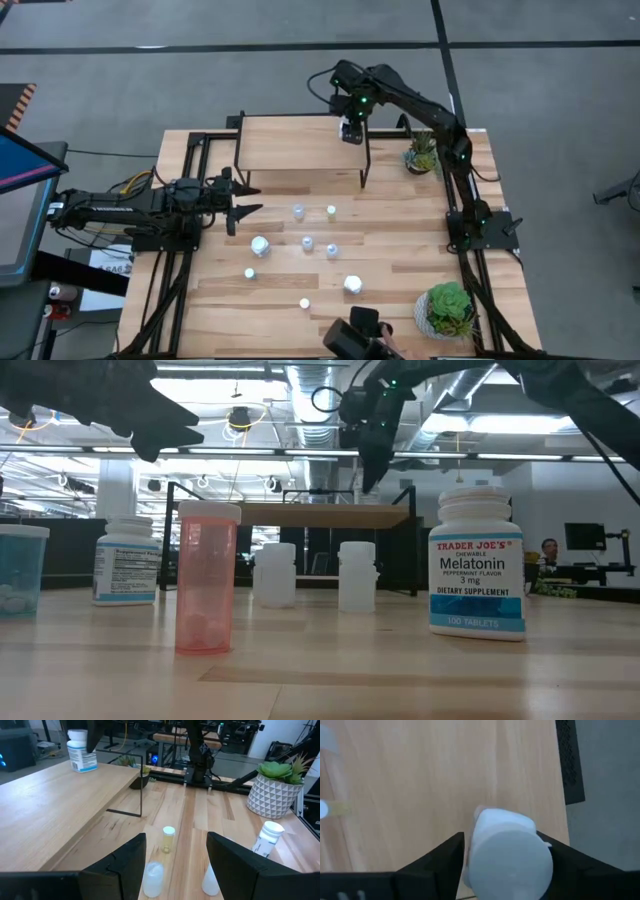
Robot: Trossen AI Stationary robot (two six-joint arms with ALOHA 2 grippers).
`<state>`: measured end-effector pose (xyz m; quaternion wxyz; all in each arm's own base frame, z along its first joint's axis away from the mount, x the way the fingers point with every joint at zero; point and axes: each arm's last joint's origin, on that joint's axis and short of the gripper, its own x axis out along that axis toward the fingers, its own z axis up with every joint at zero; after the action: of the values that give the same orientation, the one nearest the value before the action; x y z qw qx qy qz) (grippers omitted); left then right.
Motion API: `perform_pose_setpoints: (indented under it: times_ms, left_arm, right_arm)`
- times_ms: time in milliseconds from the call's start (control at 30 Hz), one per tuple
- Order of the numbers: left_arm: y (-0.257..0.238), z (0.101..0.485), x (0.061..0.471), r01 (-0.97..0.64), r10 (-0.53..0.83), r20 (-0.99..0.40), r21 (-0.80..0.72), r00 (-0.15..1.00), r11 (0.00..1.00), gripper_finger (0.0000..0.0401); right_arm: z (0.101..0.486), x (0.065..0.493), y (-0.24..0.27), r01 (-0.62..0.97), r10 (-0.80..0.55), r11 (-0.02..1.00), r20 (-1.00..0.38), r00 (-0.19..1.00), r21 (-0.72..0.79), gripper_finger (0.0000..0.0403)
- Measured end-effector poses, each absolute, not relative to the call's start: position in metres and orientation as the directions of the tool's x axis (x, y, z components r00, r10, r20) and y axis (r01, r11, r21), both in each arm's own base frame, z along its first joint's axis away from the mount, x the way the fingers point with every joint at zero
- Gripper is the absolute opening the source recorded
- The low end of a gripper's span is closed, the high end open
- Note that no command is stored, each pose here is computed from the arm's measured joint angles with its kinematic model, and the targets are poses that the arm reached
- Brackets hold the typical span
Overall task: Pick and place medicine bottles onto shelf by color
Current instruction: Put the top right big white pill bottle on the shelf
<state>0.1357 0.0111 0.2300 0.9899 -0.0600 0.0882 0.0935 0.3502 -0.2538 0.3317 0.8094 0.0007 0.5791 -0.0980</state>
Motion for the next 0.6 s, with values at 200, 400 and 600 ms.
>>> perform_pose_setpoints:
  times_ms: [200, 400, 600]
  left_arm:
    - [0.011, 0.23, 0.136, -0.196, 0.175, -0.186, -0.102, 0.967, 0.975, 0.0197]
    - [0.011, 0.23, 0.136, -0.196, 0.174, -0.186, -0.102, 0.967, 0.975, 0.0196]
    - [0.011, 0.23, 0.136, -0.196, 0.174, -0.186, -0.102, 0.967, 0.975, 0.0197]
  right_arm:
    - [0.342, 0.351, -0.251, 0.164, -0.183, 0.978, -0.919, 0.349, -0.132, 0.0248]
    - [0.36, 0.345, -0.241, 0.16, -0.204, 0.975, -0.903, 0.378, -0.153, 0.0249]
    - [0.393, 0.33, -0.222, 0.18, -0.242, 0.967, -0.861, 0.448, -0.178, 0.0249]
